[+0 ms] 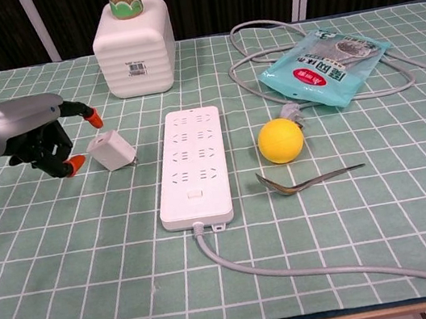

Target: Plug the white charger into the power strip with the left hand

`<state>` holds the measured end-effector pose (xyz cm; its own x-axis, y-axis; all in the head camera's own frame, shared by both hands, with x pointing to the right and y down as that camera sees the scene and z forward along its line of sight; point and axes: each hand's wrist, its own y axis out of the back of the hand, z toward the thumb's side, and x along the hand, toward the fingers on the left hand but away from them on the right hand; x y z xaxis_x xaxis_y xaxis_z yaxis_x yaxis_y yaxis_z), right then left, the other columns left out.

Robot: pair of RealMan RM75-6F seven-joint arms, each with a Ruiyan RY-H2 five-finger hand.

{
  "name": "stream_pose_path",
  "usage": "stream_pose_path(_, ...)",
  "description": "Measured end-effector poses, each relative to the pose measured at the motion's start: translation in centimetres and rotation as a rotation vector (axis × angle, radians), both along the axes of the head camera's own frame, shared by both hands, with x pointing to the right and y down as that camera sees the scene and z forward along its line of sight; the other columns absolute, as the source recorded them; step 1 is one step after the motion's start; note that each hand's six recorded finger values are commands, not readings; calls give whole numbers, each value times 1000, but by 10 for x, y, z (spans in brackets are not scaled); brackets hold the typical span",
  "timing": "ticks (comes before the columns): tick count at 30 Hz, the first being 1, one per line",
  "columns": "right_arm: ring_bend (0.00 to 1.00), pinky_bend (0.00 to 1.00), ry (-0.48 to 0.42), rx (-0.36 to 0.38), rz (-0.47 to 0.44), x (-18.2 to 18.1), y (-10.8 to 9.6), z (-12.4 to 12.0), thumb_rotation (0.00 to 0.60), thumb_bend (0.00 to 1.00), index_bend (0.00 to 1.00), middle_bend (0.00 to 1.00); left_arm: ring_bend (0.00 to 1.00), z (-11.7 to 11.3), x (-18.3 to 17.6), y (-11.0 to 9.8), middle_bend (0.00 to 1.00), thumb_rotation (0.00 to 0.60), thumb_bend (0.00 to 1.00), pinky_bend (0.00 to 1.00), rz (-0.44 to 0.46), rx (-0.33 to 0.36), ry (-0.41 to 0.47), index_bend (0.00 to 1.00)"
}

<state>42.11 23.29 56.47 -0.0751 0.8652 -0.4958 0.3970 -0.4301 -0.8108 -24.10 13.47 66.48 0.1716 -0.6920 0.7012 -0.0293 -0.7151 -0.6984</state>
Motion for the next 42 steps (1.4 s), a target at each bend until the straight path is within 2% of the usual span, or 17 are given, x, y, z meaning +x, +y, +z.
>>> stream_pose_path(2, 0, 0, -1, -1, 0, 0, 0, 0, 600, 340, 0, 0, 363, -3, -1, -3, 412, 600, 208, 489, -3, 18, -1, 180)
stream_pose_path(4, 0, 0, -1, -1, 1, 0, 0, 0, 600, 340, 0, 0, 196, -4, -5, -6, 286, 600, 181, 310, -2, 37, -14, 181)
stream_pose_path(7, 0, 0, -2, -2, 2, 0, 0, 0, 600, 341, 0, 0, 102, -6, -8, -11, 228, 600, 181, 156, 2, 65, -27, 222)
stream_pose_path(10, 0, 0, -3, -4, 3, 0, 0, 1, 600, 341, 0, 0, 93, -8, -10, -17, 234, 600, 181, 94, -6, 81, -29, 259)
stream_pose_path(25, 0, 0, -9, -15, 14, 1, 0, 1, 600, 340, 0, 0, 93, 18, -6, -38, 287, 600, 219, 89, 33, 44, -78, 334)
stream_pose_path(42, 0, 0, -13, -18, 21, 1, 0, 2, 600, 340, 0, 0, 93, 41, 12, -36, 350, 600, 282, 89, 53, 7, -44, 393)
